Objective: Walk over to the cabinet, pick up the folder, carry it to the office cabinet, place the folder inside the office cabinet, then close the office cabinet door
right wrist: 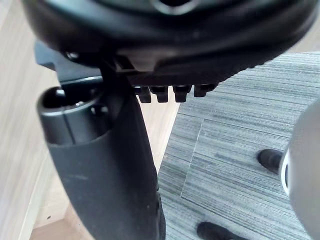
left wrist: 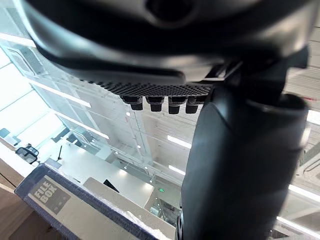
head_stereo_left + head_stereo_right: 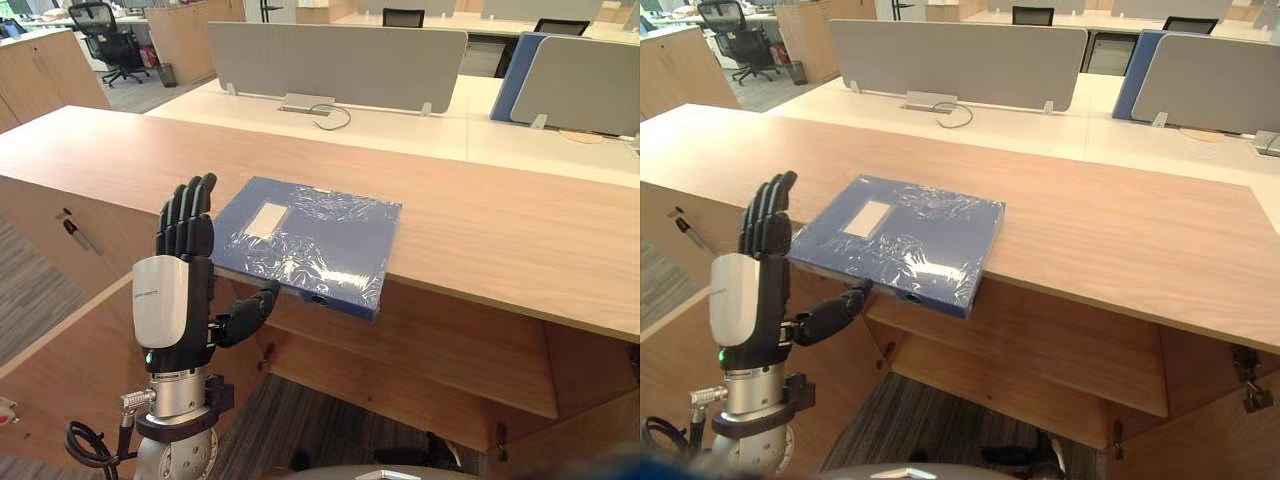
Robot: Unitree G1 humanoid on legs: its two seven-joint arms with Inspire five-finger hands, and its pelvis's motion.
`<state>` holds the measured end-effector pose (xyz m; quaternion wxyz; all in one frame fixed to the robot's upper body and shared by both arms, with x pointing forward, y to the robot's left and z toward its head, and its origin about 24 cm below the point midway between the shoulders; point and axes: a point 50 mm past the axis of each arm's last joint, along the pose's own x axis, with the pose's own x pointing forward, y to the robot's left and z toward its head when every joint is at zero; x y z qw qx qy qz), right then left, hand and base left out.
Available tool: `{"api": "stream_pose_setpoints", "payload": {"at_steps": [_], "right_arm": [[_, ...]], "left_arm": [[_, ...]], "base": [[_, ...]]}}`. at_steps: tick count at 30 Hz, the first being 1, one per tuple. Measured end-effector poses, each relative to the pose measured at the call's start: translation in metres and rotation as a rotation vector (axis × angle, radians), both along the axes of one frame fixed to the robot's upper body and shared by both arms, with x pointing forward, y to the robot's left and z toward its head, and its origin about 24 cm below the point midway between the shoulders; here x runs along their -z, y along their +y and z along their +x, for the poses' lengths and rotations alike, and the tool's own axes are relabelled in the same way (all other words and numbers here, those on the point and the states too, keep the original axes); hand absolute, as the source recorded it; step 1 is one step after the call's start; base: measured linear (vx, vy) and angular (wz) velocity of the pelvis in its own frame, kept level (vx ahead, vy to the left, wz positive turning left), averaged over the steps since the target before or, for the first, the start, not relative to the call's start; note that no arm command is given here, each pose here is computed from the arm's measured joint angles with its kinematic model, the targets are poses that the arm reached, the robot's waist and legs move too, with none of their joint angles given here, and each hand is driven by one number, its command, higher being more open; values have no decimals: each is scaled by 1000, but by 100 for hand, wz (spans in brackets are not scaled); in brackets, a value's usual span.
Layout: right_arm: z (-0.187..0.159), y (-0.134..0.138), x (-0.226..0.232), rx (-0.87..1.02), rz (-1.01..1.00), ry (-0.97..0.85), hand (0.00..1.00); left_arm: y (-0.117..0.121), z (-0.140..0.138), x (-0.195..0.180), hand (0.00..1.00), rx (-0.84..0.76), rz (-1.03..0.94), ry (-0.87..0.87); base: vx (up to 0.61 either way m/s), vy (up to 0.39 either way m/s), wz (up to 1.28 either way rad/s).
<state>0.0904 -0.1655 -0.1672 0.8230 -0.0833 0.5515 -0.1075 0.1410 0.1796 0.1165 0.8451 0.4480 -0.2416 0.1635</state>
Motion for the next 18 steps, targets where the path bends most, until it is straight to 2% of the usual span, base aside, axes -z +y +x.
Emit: {"api": "stream_pose_setpoints", "payload": {"at_steps": [9, 18], "right_arm": [[-2, -9, 0, 9, -15, 5, 100], [-7, -15, 0, 47, -16, 13, 100]], "left_arm": [[4, 3, 11, 100, 31, 59, 88], [12, 4, 8, 100, 9, 95, 90]], "base": [[-39, -12, -12], [-38, -10, -8]]}}
